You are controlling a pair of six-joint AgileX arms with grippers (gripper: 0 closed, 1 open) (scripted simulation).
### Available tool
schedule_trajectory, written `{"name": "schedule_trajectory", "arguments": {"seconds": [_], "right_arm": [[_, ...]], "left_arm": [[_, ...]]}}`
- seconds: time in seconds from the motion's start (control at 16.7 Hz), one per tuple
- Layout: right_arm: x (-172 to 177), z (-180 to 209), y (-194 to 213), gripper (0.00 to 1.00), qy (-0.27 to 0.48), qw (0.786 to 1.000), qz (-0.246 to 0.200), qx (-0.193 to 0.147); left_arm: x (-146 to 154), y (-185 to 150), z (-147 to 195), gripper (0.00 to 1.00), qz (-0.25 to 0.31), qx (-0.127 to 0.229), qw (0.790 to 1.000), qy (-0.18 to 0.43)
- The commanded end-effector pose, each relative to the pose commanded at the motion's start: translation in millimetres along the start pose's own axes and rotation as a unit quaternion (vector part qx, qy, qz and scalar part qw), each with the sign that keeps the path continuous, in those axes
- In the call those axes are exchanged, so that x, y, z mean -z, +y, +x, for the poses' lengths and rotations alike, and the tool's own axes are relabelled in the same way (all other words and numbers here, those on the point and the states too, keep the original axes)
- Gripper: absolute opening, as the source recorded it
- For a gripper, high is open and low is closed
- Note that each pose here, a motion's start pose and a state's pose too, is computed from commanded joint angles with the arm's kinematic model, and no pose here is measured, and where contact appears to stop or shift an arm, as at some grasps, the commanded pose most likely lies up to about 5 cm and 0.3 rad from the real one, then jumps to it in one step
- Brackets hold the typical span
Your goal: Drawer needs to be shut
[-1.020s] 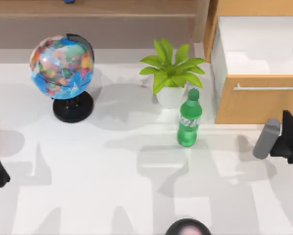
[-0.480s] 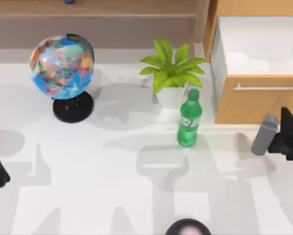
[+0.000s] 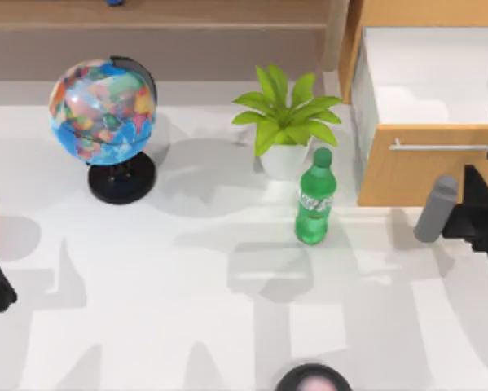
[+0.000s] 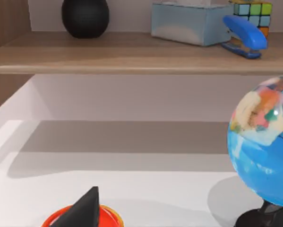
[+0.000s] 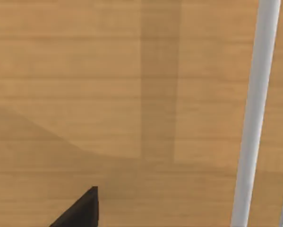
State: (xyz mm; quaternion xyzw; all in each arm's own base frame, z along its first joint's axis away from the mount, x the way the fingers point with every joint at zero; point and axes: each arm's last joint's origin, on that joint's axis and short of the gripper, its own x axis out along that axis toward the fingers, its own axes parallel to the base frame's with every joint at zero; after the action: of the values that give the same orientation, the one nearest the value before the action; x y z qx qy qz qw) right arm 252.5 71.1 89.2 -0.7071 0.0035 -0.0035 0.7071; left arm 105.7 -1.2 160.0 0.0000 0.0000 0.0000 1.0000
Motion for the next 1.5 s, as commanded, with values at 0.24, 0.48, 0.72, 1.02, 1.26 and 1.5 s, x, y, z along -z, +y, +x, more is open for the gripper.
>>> {"name": "schedule_trajectory", "arguments": {"seconds": [0.24, 0.48, 0.72, 1.02, 1.26, 1.5], "right_arm": [[0.0, 0.0, 0.0, 0.77, 0.000, 1.000, 0.000, 0.000], [0.0, 0.0, 0.0, 0.47, 0.000, 1.000, 0.000, 0.000], [0.0, 0.0, 0.0, 0.17, 0.000, 1.000, 0.000, 0.000], [0.0, 0.0, 0.0, 0.00, 0.000, 1.000, 0.000, 0.000], [0.0, 0.0, 0.0, 0.00, 0.000, 1.000, 0.000, 0.000], [-0.9, 3.3, 0.2, 0.00, -0.001, 1.000, 0.001, 0.000]], "left_arm": [[0.0, 0.0, 0.0, 1.00, 0.000, 0.000, 1.000, 0.000], [0.0, 0.0, 0.0, 1.00, 0.000, 0.000, 1.000, 0.000], [0.0, 0.0, 0.0, 1.00, 0.000, 0.000, 1.000, 0.000], [0.0, 0.0, 0.0, 1.00, 0.000, 0.000, 1.000, 0.000], [0.0, 0.0, 0.0, 1.00, 0.000, 0.000, 1.000, 0.000], [0.0, 0.0, 0.0, 1.00, 0.000, 0.000, 1.000, 0.000]]}}
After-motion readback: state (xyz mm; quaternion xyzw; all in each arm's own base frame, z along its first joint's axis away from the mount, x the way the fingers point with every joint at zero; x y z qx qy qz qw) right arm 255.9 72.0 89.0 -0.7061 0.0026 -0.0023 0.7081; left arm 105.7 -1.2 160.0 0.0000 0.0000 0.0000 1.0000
